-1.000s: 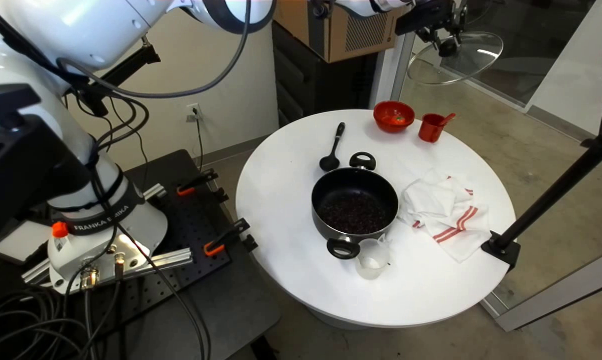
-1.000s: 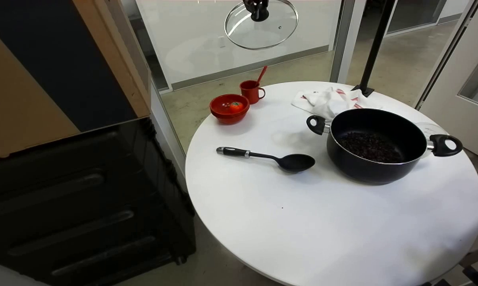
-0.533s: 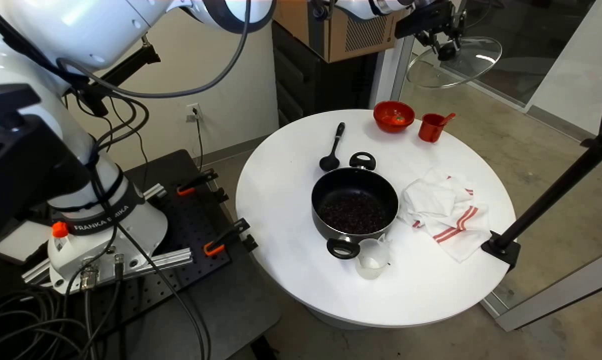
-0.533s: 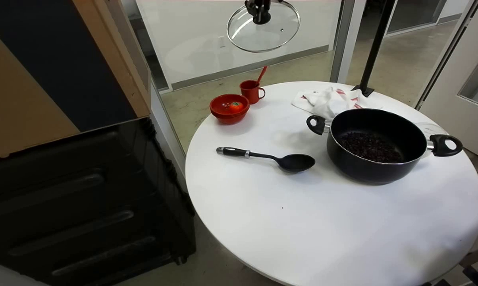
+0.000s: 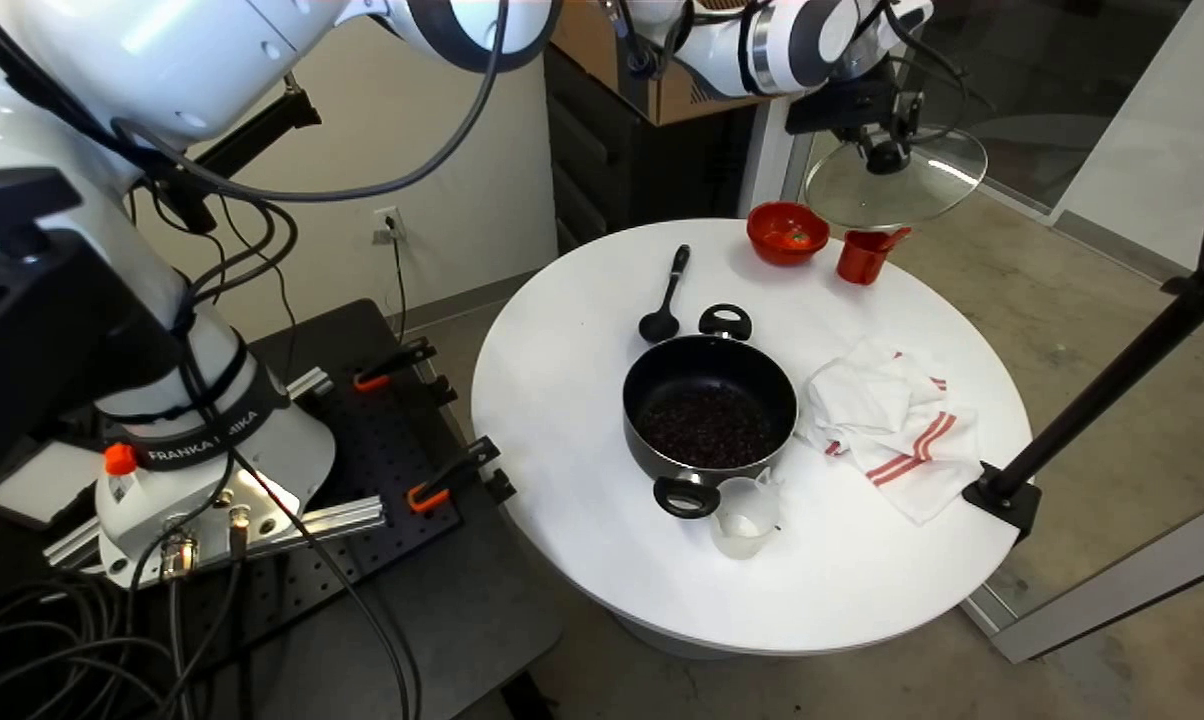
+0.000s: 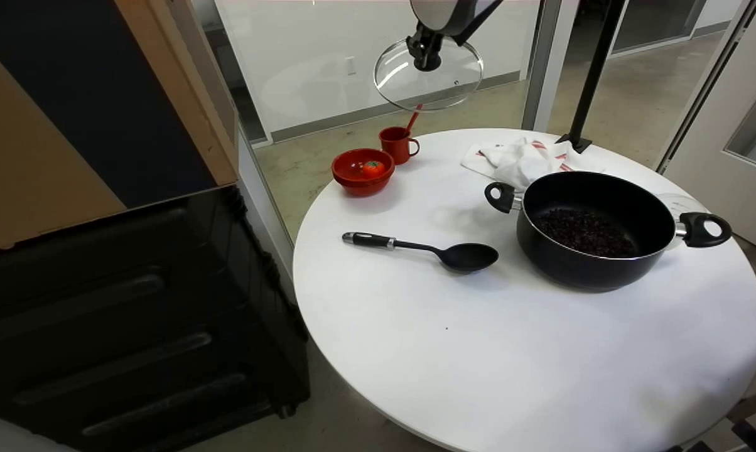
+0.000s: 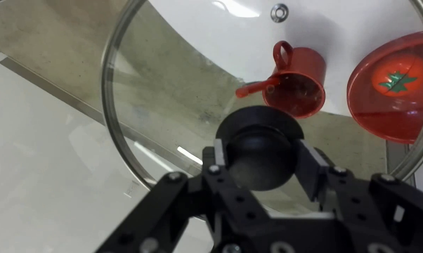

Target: Put the spoon on the table then cover the pot with the lid

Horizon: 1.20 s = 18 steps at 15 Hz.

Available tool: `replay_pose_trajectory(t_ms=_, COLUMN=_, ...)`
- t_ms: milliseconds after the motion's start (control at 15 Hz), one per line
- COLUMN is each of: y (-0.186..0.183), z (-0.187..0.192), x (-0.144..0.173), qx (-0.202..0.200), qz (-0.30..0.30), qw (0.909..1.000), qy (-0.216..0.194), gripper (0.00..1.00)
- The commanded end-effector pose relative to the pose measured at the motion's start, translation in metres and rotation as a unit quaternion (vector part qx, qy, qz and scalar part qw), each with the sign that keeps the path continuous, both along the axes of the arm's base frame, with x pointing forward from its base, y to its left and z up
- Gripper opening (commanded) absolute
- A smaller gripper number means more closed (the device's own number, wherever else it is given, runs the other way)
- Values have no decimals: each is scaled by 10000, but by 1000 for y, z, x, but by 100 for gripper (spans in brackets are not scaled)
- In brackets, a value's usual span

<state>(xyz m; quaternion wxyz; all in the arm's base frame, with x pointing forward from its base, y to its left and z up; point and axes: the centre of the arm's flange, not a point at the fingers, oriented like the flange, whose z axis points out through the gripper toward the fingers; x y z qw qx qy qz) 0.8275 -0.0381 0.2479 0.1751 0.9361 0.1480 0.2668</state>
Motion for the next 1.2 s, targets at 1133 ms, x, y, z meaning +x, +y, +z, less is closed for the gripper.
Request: replay_pose_trajectory(t_ms=1133, y=-53, z=-24, x=-216, qx=972, qz=964, qw=9894, qy=489, gripper=25)
